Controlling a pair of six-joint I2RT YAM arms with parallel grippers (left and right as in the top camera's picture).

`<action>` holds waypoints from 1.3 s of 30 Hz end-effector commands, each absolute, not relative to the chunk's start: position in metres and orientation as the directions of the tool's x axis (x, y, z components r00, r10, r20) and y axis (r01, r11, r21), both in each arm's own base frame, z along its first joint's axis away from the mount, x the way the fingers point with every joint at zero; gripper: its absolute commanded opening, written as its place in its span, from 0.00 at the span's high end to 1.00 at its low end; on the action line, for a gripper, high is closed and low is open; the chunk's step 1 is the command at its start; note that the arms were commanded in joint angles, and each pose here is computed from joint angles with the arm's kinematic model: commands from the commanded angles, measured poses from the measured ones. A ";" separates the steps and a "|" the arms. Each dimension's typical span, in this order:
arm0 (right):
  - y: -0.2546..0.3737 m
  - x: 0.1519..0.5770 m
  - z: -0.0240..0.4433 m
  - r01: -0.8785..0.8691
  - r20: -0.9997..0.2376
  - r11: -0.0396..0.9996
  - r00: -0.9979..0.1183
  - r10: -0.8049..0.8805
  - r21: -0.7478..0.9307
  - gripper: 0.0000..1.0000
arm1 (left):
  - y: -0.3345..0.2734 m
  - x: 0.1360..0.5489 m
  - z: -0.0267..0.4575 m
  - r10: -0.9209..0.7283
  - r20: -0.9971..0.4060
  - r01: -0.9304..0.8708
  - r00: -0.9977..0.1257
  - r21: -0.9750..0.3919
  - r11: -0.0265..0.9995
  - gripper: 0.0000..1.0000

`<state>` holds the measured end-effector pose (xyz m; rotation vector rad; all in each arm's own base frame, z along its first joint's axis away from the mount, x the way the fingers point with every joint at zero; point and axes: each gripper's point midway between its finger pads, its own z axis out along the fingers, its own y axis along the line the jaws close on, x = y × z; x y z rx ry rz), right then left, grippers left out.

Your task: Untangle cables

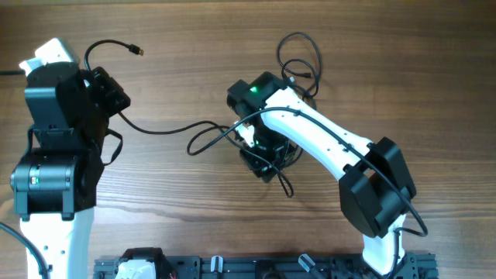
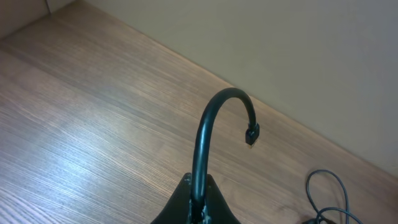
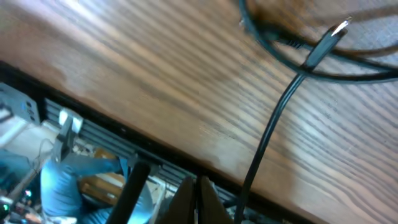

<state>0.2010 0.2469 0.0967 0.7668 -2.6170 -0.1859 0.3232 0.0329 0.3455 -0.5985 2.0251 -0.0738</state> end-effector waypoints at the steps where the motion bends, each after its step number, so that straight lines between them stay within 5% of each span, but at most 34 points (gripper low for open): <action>1: 0.229 0.243 0.093 -0.337 0.281 0.929 -0.887 -0.367 0.151 0.96 | 0.020 0.329 0.336 -0.447 -0.772 -0.332 -0.451 -0.320 0.887 0.96; 5: 0.207 0.325 0.115 -0.111 0.104 0.968 -0.985 -0.137 0.223 0.93 | 0.003 0.337 0.307 -0.444 -0.693 -0.294 -0.568 -0.334 0.896 0.96; 8: 0.195 0.359 0.139 -0.087 0.007 0.941 -0.996 -0.094 0.326 0.81 | -0.013 0.341 0.284 -0.372 -0.640 -0.208 -0.672 -0.319 0.925 0.96; 13: 0.161 0.385 0.150 -0.071 -0.046 0.926 -0.997 -0.058 0.370 0.51 | -0.036 0.347 0.247 -0.283 -0.529 -0.109 -0.800 -0.337 0.935 0.96; 17: 0.139 0.385 0.147 -0.093 -0.048 0.943 -0.995 -0.082 0.320 0.18 | -0.076 0.349 0.224 -0.042 -0.503 0.159 -0.863 -0.348 0.924 0.96; 20: 0.115 0.385 0.141 -0.027 -0.028 0.980 -0.999 -0.022 0.198 0.16 | -0.102 0.347 0.210 0.148 -0.510 0.340 -0.847 -0.306 0.889 0.96; 23: 0.128 0.377 0.144 -0.081 -0.010 0.959 -0.997 -0.082 0.272 0.16 | -0.113 0.346 0.202 0.270 -0.518 0.442 -0.812 -0.243 0.863 0.96; 28: 0.130 0.373 0.145 -0.132 -0.010 0.949 -0.991 -0.135 0.286 0.17 | -0.109 0.348 0.201 0.383 -0.546 0.543 -0.745 -0.162 0.824 0.96; 33: 0.131 0.377 0.145 -0.136 -0.026 0.948 -0.991 -0.134 0.287 0.18 | -0.136 0.339 0.208 0.417 -0.587 0.636 -0.694 -0.229 0.737 0.96; 39: 0.137 0.369 0.146 -0.132 0.004 0.940 -0.990 -0.140 0.314 0.23 | -0.087 0.390 0.234 0.036 -0.644 0.263 -0.764 -0.261 0.929 0.96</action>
